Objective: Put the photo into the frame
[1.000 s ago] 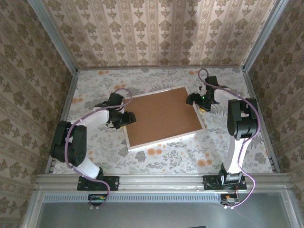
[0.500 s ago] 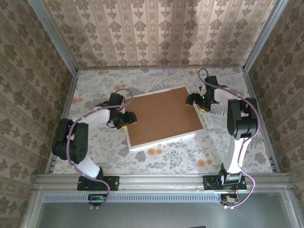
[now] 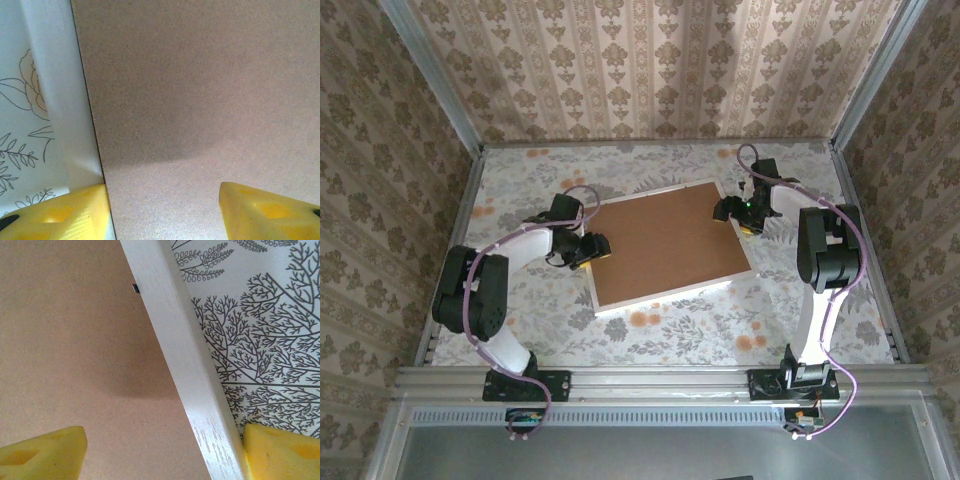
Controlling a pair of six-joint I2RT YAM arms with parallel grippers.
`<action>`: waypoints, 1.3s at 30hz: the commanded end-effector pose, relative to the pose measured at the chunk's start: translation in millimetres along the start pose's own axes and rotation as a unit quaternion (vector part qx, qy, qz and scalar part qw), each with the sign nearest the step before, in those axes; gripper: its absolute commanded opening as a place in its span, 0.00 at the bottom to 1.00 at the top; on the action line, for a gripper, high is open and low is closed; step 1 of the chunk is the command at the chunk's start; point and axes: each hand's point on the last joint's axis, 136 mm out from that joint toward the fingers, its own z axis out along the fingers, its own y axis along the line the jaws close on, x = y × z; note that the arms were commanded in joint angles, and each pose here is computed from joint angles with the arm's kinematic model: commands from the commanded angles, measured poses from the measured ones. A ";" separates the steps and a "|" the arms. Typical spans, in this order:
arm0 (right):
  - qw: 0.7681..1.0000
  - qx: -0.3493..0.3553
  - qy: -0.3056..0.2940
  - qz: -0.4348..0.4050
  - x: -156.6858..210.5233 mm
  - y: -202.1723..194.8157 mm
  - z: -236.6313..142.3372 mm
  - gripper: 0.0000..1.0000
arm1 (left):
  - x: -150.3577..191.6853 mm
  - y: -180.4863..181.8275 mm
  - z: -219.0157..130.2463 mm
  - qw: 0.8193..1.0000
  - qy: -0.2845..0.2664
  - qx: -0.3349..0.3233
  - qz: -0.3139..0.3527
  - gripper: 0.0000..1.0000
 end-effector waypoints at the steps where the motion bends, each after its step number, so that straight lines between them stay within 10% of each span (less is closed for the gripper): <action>1: 0.993 -0.087 0.079 -0.013 40.5 43.1 23.0 0.82 | -1.2 -35.1 8.4 0.998 0.015 0.061 0.026 0.61; 39: 0.985 -0.146 0.088 0.033 86.4 89.0 32.4 0.76 | 46.8 -71.8 34.0 0.996 0.057 0.068 0.017 0.58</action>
